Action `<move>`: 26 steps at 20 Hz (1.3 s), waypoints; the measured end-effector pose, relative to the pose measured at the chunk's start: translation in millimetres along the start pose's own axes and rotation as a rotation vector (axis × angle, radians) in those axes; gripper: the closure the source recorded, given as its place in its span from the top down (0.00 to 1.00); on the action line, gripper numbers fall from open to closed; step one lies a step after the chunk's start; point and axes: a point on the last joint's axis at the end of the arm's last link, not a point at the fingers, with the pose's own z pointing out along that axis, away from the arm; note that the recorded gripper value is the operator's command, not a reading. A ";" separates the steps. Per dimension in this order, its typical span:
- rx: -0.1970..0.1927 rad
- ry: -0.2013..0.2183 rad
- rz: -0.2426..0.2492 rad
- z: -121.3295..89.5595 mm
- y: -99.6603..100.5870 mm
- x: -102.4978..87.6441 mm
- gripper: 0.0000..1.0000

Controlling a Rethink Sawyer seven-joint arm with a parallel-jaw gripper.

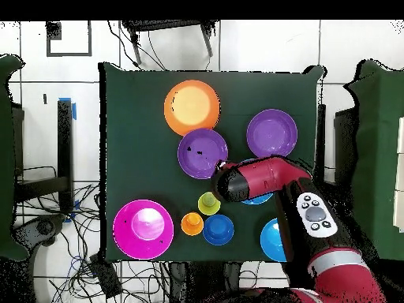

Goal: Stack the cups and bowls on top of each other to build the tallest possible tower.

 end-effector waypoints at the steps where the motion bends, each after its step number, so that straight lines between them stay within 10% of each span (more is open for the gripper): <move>1: 0.013 0.001 -0.009 1.4 -2.0 2.2 1.00; 10: 0.108 0.002 -0.063 14.5 -27.2 16.2 1.00; 11: 0.124 -0.002 -0.065 17.8 -35.6 18.4 0.00; 26: 0.122 0.007 0.011 21.9 -65.6 15.2 0.00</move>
